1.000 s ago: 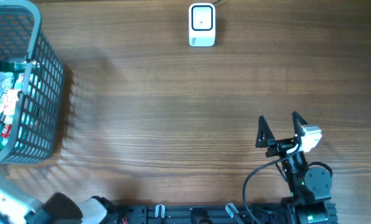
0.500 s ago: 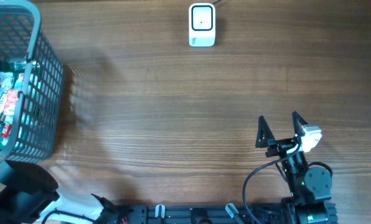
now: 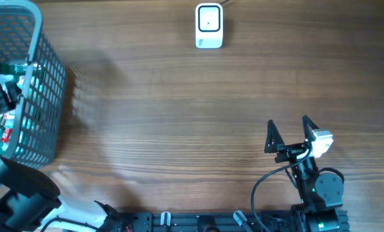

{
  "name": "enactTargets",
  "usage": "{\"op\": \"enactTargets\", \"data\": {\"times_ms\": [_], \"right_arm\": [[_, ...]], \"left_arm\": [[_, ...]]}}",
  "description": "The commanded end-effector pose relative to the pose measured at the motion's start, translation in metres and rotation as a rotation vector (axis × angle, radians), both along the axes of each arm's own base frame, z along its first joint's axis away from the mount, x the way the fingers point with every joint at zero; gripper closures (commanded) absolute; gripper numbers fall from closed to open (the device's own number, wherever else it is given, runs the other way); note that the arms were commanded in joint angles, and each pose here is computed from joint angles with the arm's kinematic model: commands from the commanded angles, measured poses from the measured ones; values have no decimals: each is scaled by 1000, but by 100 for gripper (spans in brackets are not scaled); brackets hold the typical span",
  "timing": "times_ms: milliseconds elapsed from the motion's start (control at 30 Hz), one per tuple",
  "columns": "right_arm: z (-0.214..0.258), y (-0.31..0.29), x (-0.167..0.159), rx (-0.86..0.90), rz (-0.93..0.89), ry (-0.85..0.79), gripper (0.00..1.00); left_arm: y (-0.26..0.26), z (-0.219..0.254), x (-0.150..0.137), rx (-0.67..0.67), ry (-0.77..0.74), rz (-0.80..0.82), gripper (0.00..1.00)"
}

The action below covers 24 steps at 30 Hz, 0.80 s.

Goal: Scan the item barcode
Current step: 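Grasp the orange-and-green Balance wipes pack with the left gripper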

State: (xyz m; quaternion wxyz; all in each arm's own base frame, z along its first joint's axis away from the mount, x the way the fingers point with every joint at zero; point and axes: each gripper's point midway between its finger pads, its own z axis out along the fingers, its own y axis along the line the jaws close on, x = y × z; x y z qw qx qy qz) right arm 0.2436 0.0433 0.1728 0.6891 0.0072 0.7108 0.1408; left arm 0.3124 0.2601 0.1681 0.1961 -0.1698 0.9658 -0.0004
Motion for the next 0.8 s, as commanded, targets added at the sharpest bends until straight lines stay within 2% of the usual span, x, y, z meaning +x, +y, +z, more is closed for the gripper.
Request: {"op": "enactTargets", "data": {"times_ms": [0,300,767], "right_arm": [[1,-1,0,0,-3,-7,0],[1,-1,0,0,-3,-7,0],[1,-1,0,0,-3,-7,0]], "left_arm": [[-4,-20,-1,-26,6,-24,0],[-7,-58,-5,-69,49,-20,0],[-18,-88,4,-128,96,-51,0]]}}
